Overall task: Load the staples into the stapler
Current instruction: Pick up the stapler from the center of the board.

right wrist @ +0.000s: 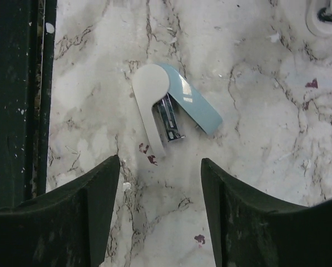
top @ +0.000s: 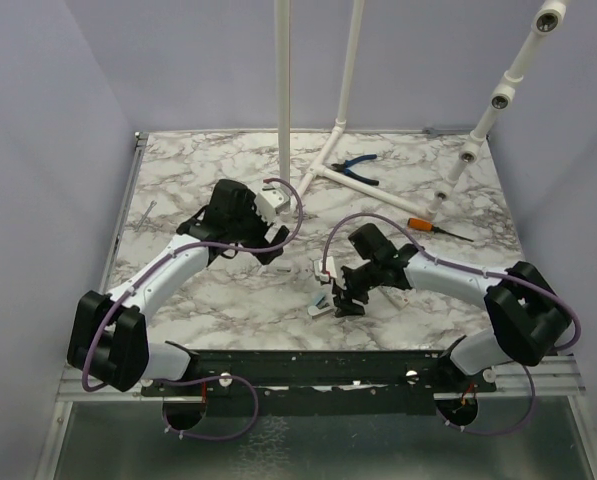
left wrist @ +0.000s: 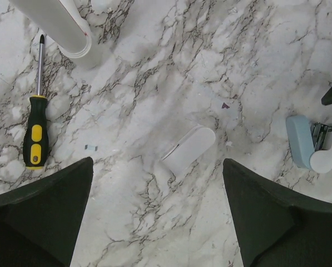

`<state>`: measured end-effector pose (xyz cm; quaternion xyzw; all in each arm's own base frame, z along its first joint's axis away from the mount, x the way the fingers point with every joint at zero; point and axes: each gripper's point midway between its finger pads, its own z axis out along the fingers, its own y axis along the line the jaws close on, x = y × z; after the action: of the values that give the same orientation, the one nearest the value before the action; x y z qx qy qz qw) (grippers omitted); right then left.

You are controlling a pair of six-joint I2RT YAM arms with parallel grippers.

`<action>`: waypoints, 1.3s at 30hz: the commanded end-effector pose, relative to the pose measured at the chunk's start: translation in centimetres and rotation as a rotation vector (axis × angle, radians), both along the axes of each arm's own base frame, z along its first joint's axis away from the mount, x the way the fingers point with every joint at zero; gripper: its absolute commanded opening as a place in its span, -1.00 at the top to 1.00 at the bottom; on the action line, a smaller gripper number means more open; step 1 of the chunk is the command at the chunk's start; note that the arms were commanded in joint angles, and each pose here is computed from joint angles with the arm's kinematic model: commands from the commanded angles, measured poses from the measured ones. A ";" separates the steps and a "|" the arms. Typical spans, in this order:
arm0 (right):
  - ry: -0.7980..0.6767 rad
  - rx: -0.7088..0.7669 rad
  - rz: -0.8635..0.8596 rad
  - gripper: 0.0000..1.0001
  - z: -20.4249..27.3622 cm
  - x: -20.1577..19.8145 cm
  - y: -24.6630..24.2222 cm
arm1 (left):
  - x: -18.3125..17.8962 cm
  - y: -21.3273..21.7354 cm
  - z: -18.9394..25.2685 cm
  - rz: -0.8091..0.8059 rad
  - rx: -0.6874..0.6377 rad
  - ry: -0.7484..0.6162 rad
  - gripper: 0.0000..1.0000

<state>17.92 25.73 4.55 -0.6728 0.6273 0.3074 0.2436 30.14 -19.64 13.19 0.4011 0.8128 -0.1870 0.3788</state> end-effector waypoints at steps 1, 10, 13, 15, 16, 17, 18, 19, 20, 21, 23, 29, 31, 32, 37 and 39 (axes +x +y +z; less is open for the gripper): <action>-0.090 -0.023 0.053 -0.25 -0.4 0.2 0.7 | -0.6 -0.3 1.9 -0.020 -0.072 0.030 -0.98; -0.160 -0.086 0.099 -0.11 -2.2 0.0 1.8 | 0.5 0.7 2.7 0.021 -0.072 -0.003 -0.98; -0.189 -0.106 0.109 -0.10 -2.7 0.0 2.1 | 0.7 0.6 2.6 0.018 -0.071 -0.001 -0.98; -0.206 -0.116 0.110 -0.06 -2.9 0.0 2.3 | 0.8 0.5 2.6 0.016 -0.073 -0.001 -0.98; -0.216 -0.120 0.112 -0.05 -3.0 0.1 2.3 | 0.9 0.4 2.6 0.016 -0.074 0.000 -0.98; -0.224 -0.123 0.112 -0.03 -3.1 0.1 2.3 | 0.9 0.4 2.5 0.015 -0.075 0.000 -0.98; -0.232 -0.125 0.115 0.00 -3.2 0.1 2.4 | 1.0 0.4 2.5 0.014 -0.075 0.001 -0.98; -0.237 -0.127 0.116 0.03 -3.2 0.1 2.4 | 0.9 0.3 2.4 0.013 -0.075 0.004 -0.98; -0.244 -0.131 0.119 0.07 -3.3 0.0 2.4 | 0.9 0.3 2.3 0.013 -0.075 0.007 -0.98; -0.249 -0.131 0.119 0.12 -3.4 -0.1 2.4 | 0.9 0.3 2.2 0.012 -0.076 0.008 -0.98; -0.273 -0.125 0.113 0.26 -3.4 0.0 2.4 | 0.9 0.1 1.9 0.009 -0.081 0.020 -0.98; -0.428 -0.072 0.043 0.78 -2.2 2.1 2.4 | 0.2 -1.4 1.1 -0.012 -0.152 0.120 -0.98; -0.497 -0.056 0.022 0.85 -1.4 3.1 2.5 | 0.0 -2.1 1.0 -0.025 -0.191 0.161 -0.98; -0.534 -0.053 0.012 0.86 -0.9 3.6 2.4 | -0.1 -2.6 1.2 -0.035 -0.213 0.178 -0.98; -0.773 -0.048 -0.069 0.89 2.7 6.7 1.2 | -0.6 -5.3 3.3 -0.105 -0.335 0.265 -0.98; -0.868 -0.049 -0.106 0.89 4.1 7.7 0.5 | -1.2 -6.5 4.2 -0.144 -0.378 0.305 -0.98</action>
<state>21.92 26.78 4.26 -0.7408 0.5381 0.0718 0.3956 29.80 -22.71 13.48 0.3454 0.8216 -0.3249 0.3164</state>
